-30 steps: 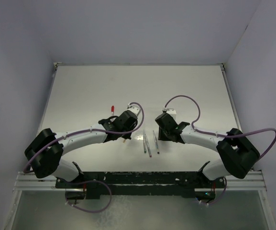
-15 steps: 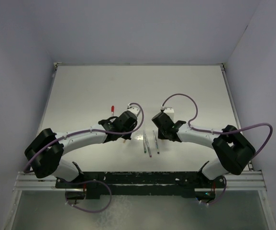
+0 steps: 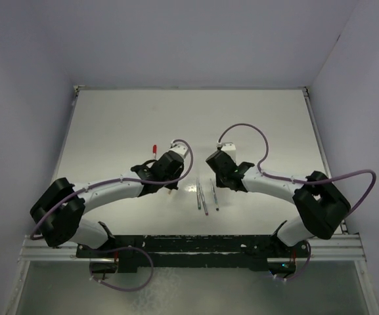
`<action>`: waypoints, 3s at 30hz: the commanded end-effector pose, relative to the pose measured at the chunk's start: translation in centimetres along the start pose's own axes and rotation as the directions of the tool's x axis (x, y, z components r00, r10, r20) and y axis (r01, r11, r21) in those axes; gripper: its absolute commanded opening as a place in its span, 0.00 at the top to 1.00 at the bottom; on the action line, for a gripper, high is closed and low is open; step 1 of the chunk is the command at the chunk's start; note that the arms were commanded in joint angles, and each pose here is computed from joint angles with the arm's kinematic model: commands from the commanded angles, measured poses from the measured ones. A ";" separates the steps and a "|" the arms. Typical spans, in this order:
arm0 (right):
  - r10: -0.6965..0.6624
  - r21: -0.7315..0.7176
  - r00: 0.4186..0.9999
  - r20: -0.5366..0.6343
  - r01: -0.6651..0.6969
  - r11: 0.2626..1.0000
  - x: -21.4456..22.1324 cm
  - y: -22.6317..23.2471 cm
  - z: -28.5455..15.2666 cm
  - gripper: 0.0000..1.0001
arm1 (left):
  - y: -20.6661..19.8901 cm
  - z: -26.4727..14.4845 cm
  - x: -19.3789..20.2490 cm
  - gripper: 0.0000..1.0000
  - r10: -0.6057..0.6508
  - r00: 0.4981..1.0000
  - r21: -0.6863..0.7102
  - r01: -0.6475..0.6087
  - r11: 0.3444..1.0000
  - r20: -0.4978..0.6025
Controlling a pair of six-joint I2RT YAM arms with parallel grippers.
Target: Insert the pens into the pen caps
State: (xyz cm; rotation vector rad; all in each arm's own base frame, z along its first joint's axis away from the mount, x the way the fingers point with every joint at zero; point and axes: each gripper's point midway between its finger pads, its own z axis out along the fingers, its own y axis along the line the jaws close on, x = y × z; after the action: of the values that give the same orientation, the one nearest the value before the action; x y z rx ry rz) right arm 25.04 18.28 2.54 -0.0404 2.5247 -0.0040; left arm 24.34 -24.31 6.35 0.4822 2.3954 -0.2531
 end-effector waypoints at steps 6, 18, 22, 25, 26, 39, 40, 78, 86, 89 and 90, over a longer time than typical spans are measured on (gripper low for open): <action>-0.002 -0.079 0.909 0.417 0.038 0.996 -13.3 3.0 -4.9 1.00 | -1.0 -1.7 -6.1 1.00 -0.036 0.969 0.096 0.013 0.995 0.245; 0.463 -0.613 0.600 0.653 0.059 0.788 -21.4 3.1 -13.7 1.00 | -3.6 -7.9 -11.7 1.00 -0.105 0.808 0.300 -0.092 0.950 0.579; 0.548 -0.709 0.542 0.637 0.132 0.693 -22.1 3.2 -15.8 1.00 | -4.7 -8.2 -12.1 1.00 -0.151 0.800 0.365 -0.091 0.927 0.581; 0.579 -0.744 0.515 0.632 0.195 0.639 -22.2 3.9 -17.1 1.00 | -5.7 -8.0 -12.3 1.00 -0.176 0.800 0.410 -0.093 0.907 0.573; 0.592 -0.755 0.506 0.627 0.210 0.621 -22.2 4.1 -17.6 1.00 | -6.0 -8.0 -12.4 1.00 -0.185 0.799 0.422 -0.093 0.902 0.572; 0.677 -0.818 0.460 0.575 0.295 0.494 -21.6 4.6 -20.7 1.00 | -7.8 -9.1 -14.4 1.00 -0.232 0.767 0.494 -0.125 0.860 0.599; 0.676 -0.820 0.465 0.572 0.294 0.491 -21.5 4.7 -20.6 1.00 | -7.8 -9.2 -14.5 1.00 -0.235 0.764 0.497 -0.126 0.859 0.601; 0.688 -0.875 0.541 0.484 0.288 0.390 -19.9 6.8 -18.6 1.00 | -8.2 -10.4 -15.9 1.00 -0.266 0.740 0.518 -0.129 0.846 0.618; 0.669 -0.890 0.587 0.456 0.283 0.358 -18.9 7.8 -18.0 1.00 | -7.4 -11.1 -16.9 1.00 -0.302 0.697 0.504 -0.099 0.858 0.650; 0.645 -0.895 0.622 0.445 0.286 0.341 -18.3 8.4 -17.6 1.00 | -7.1 -11.6 -17.4 1.00 -0.321 0.672 0.506 -0.091 0.858 0.667; 0.635 -0.898 0.636 0.438 0.281 0.339 -18.1 8.7 -17.4 1.00 | -7.0 -11.8 -17.6 1.00 -0.327 0.662 0.505 -0.090 0.859 0.674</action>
State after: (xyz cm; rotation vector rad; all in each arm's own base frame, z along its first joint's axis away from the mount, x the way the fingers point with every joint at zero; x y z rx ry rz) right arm 30.65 26.27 26.34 -0.0671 1.3109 1.2856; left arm 26.25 -32.03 21.39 0.4254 1.6895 -0.9120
